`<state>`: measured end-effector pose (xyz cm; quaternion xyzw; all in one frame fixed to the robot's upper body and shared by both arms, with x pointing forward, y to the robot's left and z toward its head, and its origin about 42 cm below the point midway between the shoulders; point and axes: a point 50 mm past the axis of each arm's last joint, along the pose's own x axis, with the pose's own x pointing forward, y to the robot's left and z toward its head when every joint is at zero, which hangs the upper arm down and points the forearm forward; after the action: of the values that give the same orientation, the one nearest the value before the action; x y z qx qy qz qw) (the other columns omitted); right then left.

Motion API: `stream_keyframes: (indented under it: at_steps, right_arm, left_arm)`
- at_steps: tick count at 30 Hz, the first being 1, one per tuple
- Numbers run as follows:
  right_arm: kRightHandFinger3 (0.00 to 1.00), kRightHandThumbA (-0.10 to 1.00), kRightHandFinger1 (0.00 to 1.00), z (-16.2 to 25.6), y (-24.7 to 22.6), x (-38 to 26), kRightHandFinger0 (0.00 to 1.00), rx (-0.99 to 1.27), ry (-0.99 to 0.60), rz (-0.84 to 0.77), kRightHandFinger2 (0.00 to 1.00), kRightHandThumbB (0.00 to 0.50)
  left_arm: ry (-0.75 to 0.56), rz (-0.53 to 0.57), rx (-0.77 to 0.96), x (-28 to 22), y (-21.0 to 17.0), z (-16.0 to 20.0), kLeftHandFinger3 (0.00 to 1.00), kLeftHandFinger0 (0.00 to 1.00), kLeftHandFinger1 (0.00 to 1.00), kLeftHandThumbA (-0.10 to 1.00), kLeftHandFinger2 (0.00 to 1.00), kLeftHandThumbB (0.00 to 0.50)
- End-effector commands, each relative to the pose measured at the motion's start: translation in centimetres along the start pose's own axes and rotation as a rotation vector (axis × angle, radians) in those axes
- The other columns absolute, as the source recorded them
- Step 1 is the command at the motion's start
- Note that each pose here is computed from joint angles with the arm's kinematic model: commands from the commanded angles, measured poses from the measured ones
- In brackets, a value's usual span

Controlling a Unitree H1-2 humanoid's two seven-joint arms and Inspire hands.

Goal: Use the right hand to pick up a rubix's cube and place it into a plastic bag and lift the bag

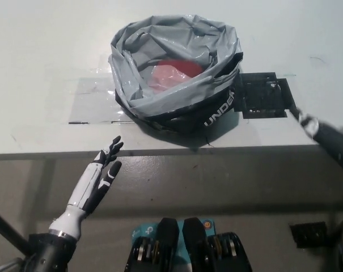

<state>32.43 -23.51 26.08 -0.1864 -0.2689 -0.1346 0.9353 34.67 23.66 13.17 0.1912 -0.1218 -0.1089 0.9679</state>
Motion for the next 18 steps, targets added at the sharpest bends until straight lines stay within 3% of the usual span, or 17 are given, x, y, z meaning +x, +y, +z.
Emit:
stream_keyframes:
  at_steps: [1, 2, 3, 4, 5, 6, 8, 11, 18]
  right_arm:
    - [1.0, 1.0, 1.0, -1.1, 2.5, -8.4, 1.0, -0.05, -0.354, -0.071, 1.0, 0.143]
    - [1.0, 1.0, 1.0, -2.4, 3.0, -9.3, 1.0, -0.052, -0.301, -0.026, 1.0, 0.171]
    - [1.0, 1.0, 1.0, -3.1, 3.3, -9.7, 1.0, -0.054, -0.276, -0.001, 1.0, 0.132]
    - [1.0, 1.0, 1.0, -3.1, 3.3, -9.7, 1.0, -0.054, -0.276, -0.001, 1.0, 0.132]
    - [1.0, 1.0, 1.0, -5.8, 4.0, -11.3, 1.0, -0.027, -0.156, 0.095, 1.0, 0.207]
    - [1.0, 1.0, 1.0, -6.8, 4.2, -12.1, 1.0, -0.005, -0.099, 0.136, 1.0, 0.206]
    - [1.0, 1.0, 1.0, -7.5, 4.4, -12.9, 1.0, 0.01, -0.055, 0.173, 1.0, 0.189]
    - [1.0, 1.0, 1.0, -8.5, 4.3, -15.2, 1.0, 0.051, 0.065, 0.258, 1.0, 0.202]
    - [1.0, 1.0, 1.0, -9.0, 4.5, -18.7, 1.0, 0.079, 0.146, 0.375, 1.0, 0.258]
  left_arm:
    - [-0.032, 0.019, -0.001, -2.4, 1.0, -0.2, 1.0, 1.0, 1.0, 1.0, 1.0, 0.19]
    - [-0.014, 0.014, -0.006, -3.2, 0.6, -0.6, 1.0, 1.0, 1.0, 1.0, 1.0, 0.204]
    - [-0.004, 0.011, -0.009, -3.7, 0.4, -0.8, 1.0, 1.0, 1.0, 1.0, 1.0, 0.205]
    - [-0.004, 0.011, -0.009, -3.7, 0.4, -0.8, 1.0, 1.0, 1.0, 1.0, 1.0, 0.205]
    - [0.029, 0.003, -0.01, -5.2, -0.1, -1.3, 1.0, 1.0, 1.0, 1.0, 1.0, 0.199]
    - [0.044, 0.001, -0.008, -5.8, -0.2, -1.5, 1.0, 1.0, 1.0, 1.0, 1.0, 0.202]
    - [0.059, -0.002, -0.008, -6.4, -0.4, -1.7, 1.0, 1.0, 1.0, 1.0, 1.0, 0.204]
    - [0.092, -0.017, -0.006, -7.9, -1.0, -2.1, 1.0, 1.0, 1.0, 1.0, 1.0, 0.2]
    - [0.136, -0.046, -0.021, -10.5, -1.8, -2.9, 1.0, 1.0, 1.0, 1.0, 1.0, 0.221]
